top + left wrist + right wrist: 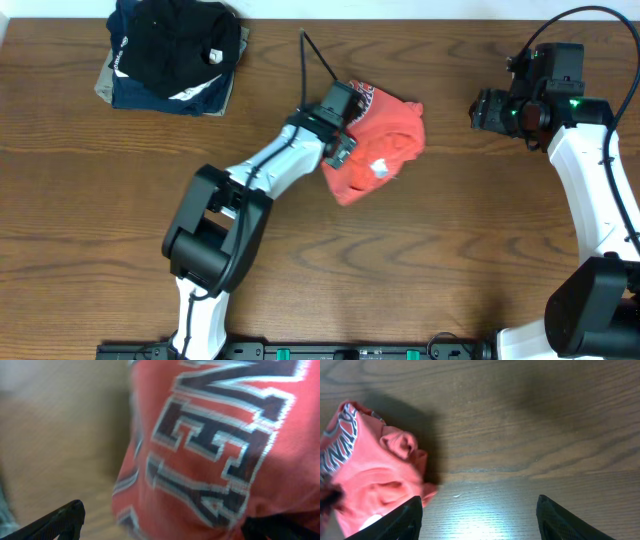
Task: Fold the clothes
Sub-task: 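Move the left gripper to the folded orange shirt and grasp it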
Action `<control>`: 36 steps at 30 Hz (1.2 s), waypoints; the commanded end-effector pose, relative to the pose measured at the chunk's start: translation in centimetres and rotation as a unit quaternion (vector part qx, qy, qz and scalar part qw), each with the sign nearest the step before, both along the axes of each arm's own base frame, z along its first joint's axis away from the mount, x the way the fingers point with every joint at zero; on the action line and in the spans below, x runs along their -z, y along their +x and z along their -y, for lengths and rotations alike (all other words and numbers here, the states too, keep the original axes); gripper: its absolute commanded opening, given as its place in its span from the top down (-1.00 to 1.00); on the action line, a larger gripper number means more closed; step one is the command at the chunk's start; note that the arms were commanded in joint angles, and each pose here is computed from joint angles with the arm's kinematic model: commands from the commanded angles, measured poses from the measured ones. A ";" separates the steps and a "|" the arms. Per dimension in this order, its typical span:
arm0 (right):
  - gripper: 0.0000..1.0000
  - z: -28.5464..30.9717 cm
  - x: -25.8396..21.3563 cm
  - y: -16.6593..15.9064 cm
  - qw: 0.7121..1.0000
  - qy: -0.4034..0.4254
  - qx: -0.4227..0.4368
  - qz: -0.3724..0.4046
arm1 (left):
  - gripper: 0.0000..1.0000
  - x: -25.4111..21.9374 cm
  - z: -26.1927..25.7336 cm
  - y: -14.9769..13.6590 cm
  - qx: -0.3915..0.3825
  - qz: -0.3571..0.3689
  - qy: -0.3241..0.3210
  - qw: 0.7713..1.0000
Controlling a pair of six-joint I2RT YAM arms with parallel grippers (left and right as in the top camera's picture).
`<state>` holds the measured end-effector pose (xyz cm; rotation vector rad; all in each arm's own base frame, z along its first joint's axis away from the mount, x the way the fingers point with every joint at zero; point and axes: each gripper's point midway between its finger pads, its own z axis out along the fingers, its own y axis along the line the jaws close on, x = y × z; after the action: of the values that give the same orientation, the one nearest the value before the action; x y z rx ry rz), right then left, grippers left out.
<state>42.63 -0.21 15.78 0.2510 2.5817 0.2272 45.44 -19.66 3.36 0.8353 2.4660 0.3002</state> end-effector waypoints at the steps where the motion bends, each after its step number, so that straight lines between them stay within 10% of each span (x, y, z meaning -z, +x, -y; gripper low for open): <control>1: -0.42 0.4 0.5 -0.1 1.000 -0.007 0.001 -0.007 | -0.96 -1.2 -3.9 2.3 -0.021 0.038 0.057 0.997; 13: -0.42 0.4 0.6 -0.2 1.000 -0.007 0.001 -0.009 | -0.96 -8.5 8.9 -3.8 0.188 0.027 -0.070 0.979; 36: -0.43 0.5 0.8 -0.6 1.000 -0.010 0.002 -0.017 | -0.99 3.1 11.9 -6.4 0.218 -0.064 -0.021 0.974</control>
<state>42.21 -0.31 15.51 0.2578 2.6016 0.2175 38.85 -31.57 1.47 1.3747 2.3035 0.0358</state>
